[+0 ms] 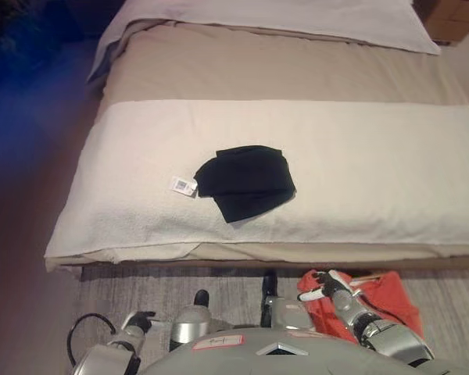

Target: Put the clothes on the bed into the basket.

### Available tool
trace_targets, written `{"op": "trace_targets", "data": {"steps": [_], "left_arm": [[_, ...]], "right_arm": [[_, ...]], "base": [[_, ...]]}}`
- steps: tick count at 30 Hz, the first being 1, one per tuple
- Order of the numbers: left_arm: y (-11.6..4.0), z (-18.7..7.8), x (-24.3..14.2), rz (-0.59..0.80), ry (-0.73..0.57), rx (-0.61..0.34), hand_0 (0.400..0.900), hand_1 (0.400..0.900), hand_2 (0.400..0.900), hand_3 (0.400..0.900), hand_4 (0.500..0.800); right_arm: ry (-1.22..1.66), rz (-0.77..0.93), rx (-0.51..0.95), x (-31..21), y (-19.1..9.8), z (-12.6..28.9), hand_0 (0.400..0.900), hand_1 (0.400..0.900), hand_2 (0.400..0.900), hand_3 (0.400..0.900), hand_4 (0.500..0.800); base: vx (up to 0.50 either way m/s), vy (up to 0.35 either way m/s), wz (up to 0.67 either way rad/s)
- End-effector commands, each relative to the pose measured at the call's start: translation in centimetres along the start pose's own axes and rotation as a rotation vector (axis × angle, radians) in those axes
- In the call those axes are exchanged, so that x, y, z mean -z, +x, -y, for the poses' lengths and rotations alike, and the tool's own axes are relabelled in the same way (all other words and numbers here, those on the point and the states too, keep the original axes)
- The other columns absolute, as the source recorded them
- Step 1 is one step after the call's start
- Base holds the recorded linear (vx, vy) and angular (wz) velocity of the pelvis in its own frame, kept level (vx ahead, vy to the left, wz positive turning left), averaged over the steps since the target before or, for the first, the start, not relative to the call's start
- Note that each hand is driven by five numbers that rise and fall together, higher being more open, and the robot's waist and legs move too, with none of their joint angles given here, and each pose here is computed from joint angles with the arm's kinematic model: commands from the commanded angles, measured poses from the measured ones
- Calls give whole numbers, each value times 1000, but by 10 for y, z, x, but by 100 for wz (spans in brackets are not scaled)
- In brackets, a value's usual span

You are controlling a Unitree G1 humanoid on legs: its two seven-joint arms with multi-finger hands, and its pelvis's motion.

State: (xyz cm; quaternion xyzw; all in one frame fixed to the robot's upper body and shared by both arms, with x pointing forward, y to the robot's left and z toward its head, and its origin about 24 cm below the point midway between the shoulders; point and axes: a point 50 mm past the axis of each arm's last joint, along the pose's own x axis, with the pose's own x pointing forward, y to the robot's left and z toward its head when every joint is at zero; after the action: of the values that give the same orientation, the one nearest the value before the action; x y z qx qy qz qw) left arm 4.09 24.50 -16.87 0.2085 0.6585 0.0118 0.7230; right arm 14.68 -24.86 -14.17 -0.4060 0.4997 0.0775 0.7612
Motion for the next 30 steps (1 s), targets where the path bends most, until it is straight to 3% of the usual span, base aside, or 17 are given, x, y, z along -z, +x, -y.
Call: {"op": "trace_targets", "data": {"steps": [1, 7, 12, 30], "left_arm": [[1, -15, -8, -6, -40, -68, 900, 900, 900, 900, 800], [0, -15, -33, 69, 11, -82, 900, 900, 900, 900, 800], [0, -18, -36, 80, -5, -91, 900, 900, 900, 900, 800], [0, -34, -37, 122, -10, -116, 900, 900, 900, 900, 800]], "right_arm": [[-67, 65, 210, -31, 6, 72, 900, 900, 900, 900, 800], [-176, 302, 469, -137, -18, 169, 900, 900, 900, 900, 800], [-238, 415, 581, -197, -46, 201, 900, 900, 900, 900, 800], [-200, 475, 863, -244, -116, 289, 900, 900, 900, 900, 800]], "base": [[42, -136, 58], [-57, -44, 13], [-36, -2, 15], [-41, 20, 28]]}}
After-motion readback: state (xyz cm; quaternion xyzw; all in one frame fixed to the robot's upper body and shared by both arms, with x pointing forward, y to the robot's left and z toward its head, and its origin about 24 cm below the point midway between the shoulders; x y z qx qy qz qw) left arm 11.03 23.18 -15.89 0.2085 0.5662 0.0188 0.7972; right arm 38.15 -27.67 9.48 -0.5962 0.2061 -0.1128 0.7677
